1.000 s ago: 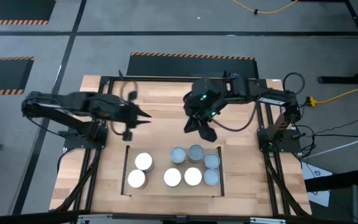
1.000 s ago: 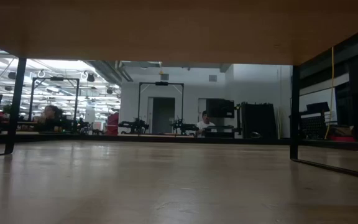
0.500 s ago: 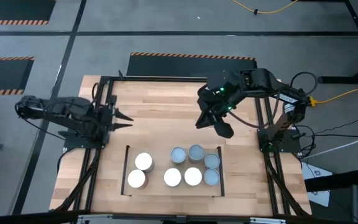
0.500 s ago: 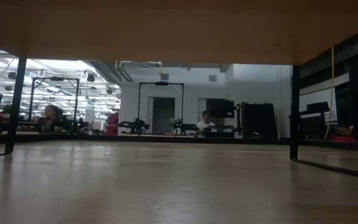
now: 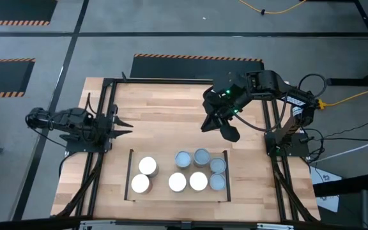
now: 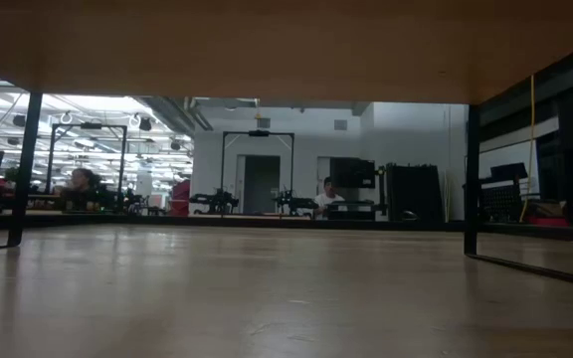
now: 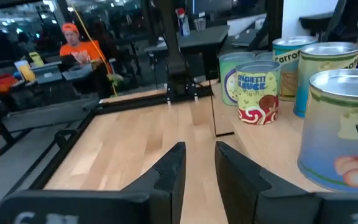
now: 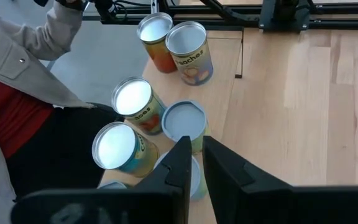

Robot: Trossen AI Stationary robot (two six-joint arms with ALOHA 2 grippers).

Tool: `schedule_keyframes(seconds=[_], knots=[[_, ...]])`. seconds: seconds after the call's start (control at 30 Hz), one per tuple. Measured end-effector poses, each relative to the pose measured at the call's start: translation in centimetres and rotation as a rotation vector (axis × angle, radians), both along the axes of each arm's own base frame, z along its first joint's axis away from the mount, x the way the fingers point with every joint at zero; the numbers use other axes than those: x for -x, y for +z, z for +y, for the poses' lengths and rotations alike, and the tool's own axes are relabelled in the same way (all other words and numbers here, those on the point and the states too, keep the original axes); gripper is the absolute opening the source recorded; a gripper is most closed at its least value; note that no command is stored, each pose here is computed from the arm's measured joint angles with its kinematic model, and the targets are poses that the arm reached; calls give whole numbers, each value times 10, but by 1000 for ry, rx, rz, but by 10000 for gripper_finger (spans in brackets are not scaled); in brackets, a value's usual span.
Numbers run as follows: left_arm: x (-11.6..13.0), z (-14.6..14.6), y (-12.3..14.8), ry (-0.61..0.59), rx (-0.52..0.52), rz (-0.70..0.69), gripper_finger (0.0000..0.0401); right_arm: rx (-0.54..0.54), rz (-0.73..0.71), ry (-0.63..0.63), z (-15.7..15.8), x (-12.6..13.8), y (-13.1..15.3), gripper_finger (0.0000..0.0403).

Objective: Pick and place cans onto a shelf
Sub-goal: Return to Home Position

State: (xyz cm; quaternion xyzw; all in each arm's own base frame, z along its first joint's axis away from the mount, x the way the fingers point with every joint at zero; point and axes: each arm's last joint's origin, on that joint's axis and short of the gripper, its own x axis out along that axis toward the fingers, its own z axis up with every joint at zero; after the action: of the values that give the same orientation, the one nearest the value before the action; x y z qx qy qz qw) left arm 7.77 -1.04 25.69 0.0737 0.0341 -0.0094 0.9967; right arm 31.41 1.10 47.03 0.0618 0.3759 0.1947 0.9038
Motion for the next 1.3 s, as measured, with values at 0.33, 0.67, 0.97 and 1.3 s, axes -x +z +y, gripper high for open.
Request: schedule_keyframes(seconds=[0.33, 0.67, 0.97, 1.3], knots=[[5, 1, -31, 0, 13, -67, 80, 1, 0, 0, 0, 0, 0, 45], [-6, -1, -54, 8, 7, -80, 80, 12, -11, 12, 0, 4, 2, 45], [-13, -2, -69, 8, -14, -102, 80, 18, -96, 15, 0, 38, 26, 45], [-18, -3, -86, 8, -3, -130, 80, 102, -136, -15, 4, 70, 40, 45]])
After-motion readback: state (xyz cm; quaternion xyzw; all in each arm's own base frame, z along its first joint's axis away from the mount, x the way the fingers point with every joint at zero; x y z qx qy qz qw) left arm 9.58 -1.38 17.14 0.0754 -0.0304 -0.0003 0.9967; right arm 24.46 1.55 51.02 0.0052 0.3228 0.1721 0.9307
